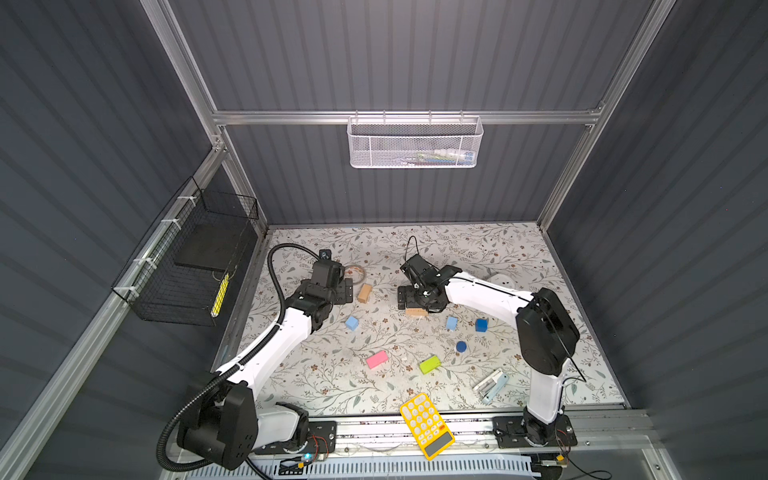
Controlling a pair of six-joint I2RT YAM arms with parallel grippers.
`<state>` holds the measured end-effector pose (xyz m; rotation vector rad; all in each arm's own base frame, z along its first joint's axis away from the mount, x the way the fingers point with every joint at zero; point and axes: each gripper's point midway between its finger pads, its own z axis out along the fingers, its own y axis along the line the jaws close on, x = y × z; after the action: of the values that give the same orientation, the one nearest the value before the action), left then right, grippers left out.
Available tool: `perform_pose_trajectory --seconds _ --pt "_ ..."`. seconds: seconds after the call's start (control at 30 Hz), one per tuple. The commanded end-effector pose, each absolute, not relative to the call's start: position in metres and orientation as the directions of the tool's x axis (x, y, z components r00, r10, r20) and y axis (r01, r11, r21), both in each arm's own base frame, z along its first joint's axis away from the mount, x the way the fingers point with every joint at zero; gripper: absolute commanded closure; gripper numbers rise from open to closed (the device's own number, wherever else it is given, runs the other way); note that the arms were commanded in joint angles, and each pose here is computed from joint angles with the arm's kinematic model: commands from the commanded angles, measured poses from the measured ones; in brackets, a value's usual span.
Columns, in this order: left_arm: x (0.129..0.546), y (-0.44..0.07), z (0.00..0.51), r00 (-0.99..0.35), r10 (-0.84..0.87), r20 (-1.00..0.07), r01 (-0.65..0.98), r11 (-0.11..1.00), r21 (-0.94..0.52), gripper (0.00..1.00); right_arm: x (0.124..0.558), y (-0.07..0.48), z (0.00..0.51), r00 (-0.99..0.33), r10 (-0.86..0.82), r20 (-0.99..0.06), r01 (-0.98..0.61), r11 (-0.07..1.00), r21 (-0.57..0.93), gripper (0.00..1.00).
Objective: Build the wood block tower
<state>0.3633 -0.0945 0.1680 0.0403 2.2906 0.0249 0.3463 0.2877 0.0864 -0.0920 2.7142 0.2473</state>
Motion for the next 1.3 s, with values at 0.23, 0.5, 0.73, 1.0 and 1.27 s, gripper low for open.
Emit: perform_pose_trajectory --seconds 0.23,0.5,0.73,1.0,1.27 --pt "0.384 -0.193 0.164 -0.721 -0.078 -0.688 0.274 0.881 -0.387 0.38 0.33 0.24 0.097 -0.893 0.106 -0.437 -0.018 0.963 0.269 0.19" --pt "0.387 -0.24 0.135 -0.803 -0.027 -0.595 0.309 0.835 -0.455 0.72 0.338 0.229 0.086 -0.893 0.155 -0.422 -0.014 0.929 0.37 0.75" --pt "0.386 -0.281 0.106 -0.842 0.097 -0.53 0.341 0.858 -0.385 0.82 0.346 0.228 0.066 -0.915 0.16 -0.371 -0.004 0.914 0.405 1.0" --pt "0.383 -0.279 0.079 -0.872 0.131 -0.471 0.308 0.896 -0.32 0.88 0.347 0.227 0.044 -0.935 0.164 -0.315 0.02 0.911 0.412 1.0" --pt "0.382 -0.273 0.063 -0.889 0.141 -0.437 0.284 0.917 -0.282 0.88 0.345 0.227 0.029 -0.946 0.172 -0.273 0.048 0.912 0.406 1.0"
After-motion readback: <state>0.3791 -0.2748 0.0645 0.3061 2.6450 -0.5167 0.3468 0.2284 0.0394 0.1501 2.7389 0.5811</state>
